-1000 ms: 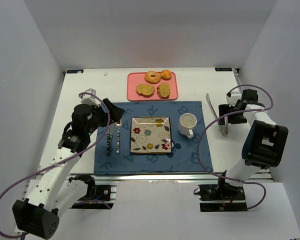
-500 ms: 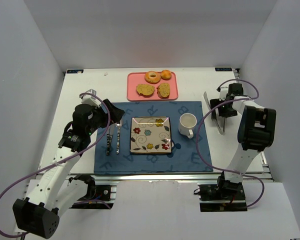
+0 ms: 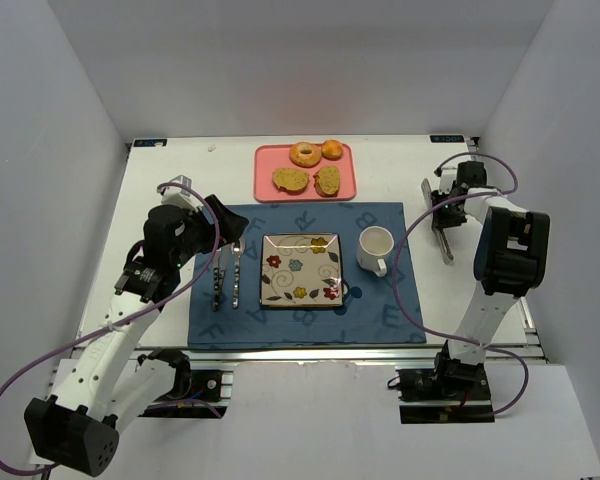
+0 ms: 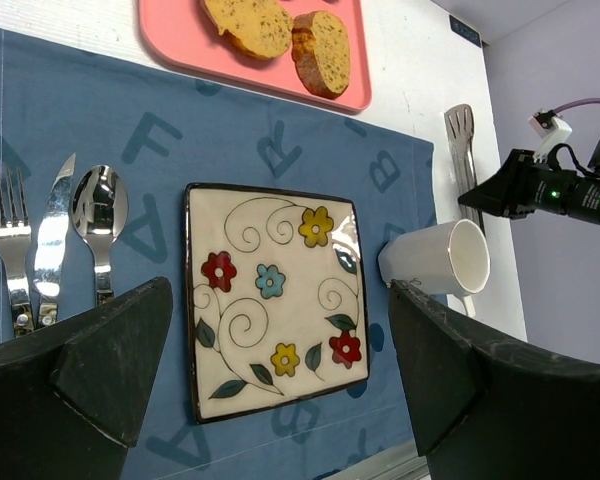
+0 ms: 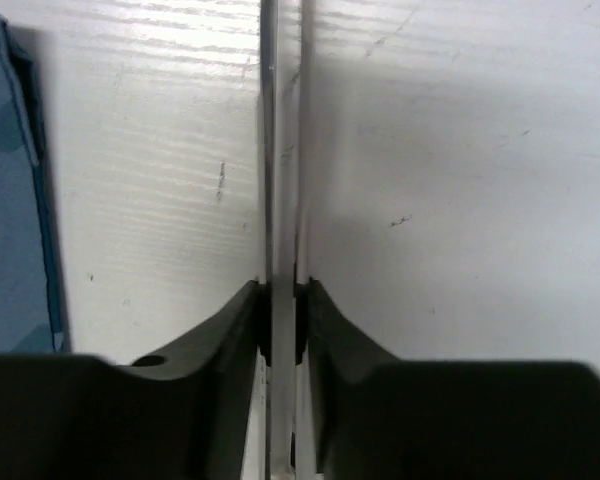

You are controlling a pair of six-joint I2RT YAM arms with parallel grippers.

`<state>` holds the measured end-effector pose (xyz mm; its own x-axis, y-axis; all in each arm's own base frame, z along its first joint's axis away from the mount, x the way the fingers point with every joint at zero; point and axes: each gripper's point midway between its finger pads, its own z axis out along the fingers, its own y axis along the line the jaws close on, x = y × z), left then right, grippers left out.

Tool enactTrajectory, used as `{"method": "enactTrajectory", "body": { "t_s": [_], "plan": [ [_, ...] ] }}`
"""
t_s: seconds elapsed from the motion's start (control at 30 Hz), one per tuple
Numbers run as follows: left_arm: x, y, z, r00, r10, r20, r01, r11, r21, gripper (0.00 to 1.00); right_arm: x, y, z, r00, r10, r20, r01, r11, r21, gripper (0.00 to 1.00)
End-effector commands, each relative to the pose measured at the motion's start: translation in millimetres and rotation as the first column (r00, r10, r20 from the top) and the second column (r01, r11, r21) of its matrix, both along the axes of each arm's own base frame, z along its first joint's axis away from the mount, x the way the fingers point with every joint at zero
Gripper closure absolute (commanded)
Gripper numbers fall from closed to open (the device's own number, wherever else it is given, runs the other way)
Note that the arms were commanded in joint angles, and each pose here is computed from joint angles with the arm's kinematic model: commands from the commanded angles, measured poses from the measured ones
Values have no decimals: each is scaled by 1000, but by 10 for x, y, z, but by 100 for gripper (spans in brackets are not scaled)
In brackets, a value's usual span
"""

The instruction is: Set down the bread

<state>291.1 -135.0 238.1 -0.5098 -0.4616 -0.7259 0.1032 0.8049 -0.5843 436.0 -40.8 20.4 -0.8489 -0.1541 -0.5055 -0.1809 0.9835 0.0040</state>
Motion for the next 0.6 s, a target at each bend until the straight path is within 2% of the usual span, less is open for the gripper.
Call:
{"method": "enactTrajectory", "body": {
  "t_s": [0.0, 0.03, 0.1, 0.17, 0.3, 0.4, 0.5, 0.57],
  "plan": [
    [26, 11, 177, 999, 12, 36, -12, 1000, -11, 2, 32, 27, 332, 996, 10, 88, -12, 1000, 22, 76],
    [25, 8, 178, 999, 11, 35, -11, 1000, -13, 2, 53, 61, 556, 989, 24, 144, -29, 999, 33, 82],
    [28, 7, 197, 999, 11, 44, -11, 1000, -16, 2, 73, 156, 918, 971, 63, 233, -76, 996, 48, 87],
    [19, -2, 185, 999, 6, 41, -5, 1000, -18, 2, 101, 225, 1152, 954, 86, 287, -106, 993, 56, 86],
    [19, -12, 192, 999, -2, 46, 3, 1000, -20, 2, 175, 464, 1636, 929, 125, 349, -171, 980, 103, 71],
    [5, -24, 206, 999, -10, 50, 11, 1000, -22, 2, 241, 634, 1791, 922, 133, 363, -194, 972, 136, 61],
    [-23, -7, 242, 998, -5, 59, 7, 1000, -23, 2, 323, 857, 1973, 908, 155, 388, -232, 960, 159, 53],
    [-38, 15, 251, 998, 3, 61, -2, 1000, -19, 2, 386, 964, 2066, 895, 176, 409, -258, 954, 153, 51]
  ]
}}
